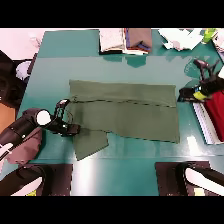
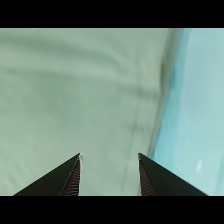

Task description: Fold the shirts.

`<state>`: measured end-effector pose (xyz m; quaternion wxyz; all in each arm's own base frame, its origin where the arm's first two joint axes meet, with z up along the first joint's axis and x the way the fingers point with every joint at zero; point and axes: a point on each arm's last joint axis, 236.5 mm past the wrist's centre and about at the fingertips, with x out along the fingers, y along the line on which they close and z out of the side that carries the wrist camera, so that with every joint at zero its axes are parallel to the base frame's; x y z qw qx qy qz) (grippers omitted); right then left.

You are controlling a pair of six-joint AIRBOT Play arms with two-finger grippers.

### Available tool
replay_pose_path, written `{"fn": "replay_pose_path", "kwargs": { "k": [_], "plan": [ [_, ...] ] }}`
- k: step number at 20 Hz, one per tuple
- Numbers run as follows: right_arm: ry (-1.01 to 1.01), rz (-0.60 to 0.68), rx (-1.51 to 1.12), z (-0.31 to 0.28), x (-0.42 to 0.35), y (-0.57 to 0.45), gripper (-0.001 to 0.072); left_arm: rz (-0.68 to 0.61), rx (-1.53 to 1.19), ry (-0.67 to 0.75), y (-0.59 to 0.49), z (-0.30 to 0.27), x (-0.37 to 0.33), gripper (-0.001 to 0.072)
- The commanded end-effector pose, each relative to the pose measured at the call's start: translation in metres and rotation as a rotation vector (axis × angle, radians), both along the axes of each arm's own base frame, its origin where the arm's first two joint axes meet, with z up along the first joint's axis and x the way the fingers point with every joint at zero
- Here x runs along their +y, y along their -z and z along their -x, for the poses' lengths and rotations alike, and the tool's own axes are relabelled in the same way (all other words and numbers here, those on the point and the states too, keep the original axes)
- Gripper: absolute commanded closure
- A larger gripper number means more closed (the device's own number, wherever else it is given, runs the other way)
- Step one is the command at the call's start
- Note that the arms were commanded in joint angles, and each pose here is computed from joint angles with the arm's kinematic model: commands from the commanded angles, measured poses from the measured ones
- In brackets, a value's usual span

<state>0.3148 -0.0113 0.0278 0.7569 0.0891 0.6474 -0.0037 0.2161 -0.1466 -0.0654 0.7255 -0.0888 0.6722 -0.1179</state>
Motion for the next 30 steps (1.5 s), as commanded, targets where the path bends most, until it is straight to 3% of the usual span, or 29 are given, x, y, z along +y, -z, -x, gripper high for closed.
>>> {"fn": "replay_pose_path", "kwargs": {
  "k": [1,3,8,12,13,18,20,21,22,30],
  "plan": [
    [0.078,-0.019,0.127,0.066,-0.013,0.031,0.0296,0.025,-0.068,0.030,-0.022,-0.019,-0.008,0.0675],
    [0.149,-0.041,0.200,0.107,-0.019,0.056,0.0139,0.031,-0.083,0.027,-0.025,-0.023,-0.010,0.0675],
    [0.239,-0.096,0.333,0.168,-0.012,0.102,0.0142,0.034,-0.096,0.023,-0.026,-0.026,-0.011,0.0675],
    [0.226,-0.161,0.268,0.154,0.013,0.117,0.0170,0.034,-0.093,0.024,-0.026,-0.025,-0.011,0.0675],
    [0.212,-0.157,0.243,0.147,0.016,0.117,0.0210,0.034,-0.093,0.024,-0.026,-0.025,-0.011,0.0675],
    [0.185,-0.135,0.205,0.137,0.021,0.119,0.0274,0.034,-0.094,0.023,-0.026,-0.025,-0.011,0.0675],
    [0.156,-0.131,0.205,0.137,0.026,0.119,0.0534,0.032,-0.095,0.026,-0.026,-0.026,-0.010,0.0675],
    [0.138,-0.128,0.204,0.137,0.028,0.119,0.0585,0.028,-0.100,0.047,-0.025,-0.025,-0.010,0.0675],
    [0.120,-0.126,0.207,0.138,0.032,0.119,0.0692,0.016,-0.099,0.078,-0.024,-0.023,-0.008,0.0675],
    [0.004,0.014,0.292,0.146,0.008,0.077,0.0695,-0.146,-0.106,0.119,-0.061,0.020,0.045,0.0677]
  ]
}}
